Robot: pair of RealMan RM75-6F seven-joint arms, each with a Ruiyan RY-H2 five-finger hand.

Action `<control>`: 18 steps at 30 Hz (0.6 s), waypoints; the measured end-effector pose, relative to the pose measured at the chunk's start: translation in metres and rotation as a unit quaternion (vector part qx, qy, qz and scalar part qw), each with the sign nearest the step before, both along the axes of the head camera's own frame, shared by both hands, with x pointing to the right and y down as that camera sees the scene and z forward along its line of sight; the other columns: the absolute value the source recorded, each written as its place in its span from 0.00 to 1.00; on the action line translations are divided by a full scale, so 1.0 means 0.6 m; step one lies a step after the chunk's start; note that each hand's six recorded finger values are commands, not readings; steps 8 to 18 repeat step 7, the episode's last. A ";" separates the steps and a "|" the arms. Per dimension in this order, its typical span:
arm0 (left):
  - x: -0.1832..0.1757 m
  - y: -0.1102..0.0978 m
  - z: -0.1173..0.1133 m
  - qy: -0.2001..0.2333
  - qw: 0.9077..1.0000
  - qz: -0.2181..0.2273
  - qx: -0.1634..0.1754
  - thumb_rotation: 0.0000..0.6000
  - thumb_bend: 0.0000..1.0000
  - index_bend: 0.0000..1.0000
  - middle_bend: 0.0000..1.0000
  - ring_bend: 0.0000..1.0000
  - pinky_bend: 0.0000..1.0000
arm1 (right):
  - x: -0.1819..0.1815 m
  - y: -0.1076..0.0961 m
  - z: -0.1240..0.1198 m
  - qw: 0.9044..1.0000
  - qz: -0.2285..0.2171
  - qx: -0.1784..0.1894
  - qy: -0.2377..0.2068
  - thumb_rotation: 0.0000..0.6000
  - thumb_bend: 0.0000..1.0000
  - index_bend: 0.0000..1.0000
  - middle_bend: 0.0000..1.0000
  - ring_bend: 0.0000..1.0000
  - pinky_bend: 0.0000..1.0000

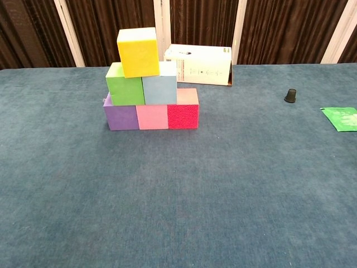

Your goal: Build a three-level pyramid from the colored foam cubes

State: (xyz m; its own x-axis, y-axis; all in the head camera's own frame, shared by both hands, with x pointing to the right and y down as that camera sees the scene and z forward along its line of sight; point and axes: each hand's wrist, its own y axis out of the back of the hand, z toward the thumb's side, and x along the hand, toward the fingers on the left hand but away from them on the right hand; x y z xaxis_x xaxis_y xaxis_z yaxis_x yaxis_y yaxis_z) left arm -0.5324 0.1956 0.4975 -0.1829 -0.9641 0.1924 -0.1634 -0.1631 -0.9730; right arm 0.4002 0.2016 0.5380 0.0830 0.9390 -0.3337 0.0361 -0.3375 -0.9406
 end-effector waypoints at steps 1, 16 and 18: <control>0.001 0.002 0.000 -0.001 1.000 0.003 -0.001 1.00 0.26 0.13 0.00 0.00 0.00 | 0.004 0.009 0.002 1.000 0.003 -0.001 0.003 1.00 0.34 0.08 0.03 0.00 0.00; 0.003 0.012 0.000 -0.009 1.000 0.006 -0.010 1.00 0.26 0.13 0.00 0.00 0.00 | 0.010 0.031 0.000 1.000 0.006 0.006 0.014 1.00 0.34 0.07 0.03 0.00 0.00; 0.003 0.012 0.000 -0.009 1.000 0.006 -0.010 1.00 0.26 0.13 0.00 0.00 0.00 | 0.010 0.031 0.000 1.000 0.006 0.006 0.014 1.00 0.34 0.07 0.03 0.00 0.00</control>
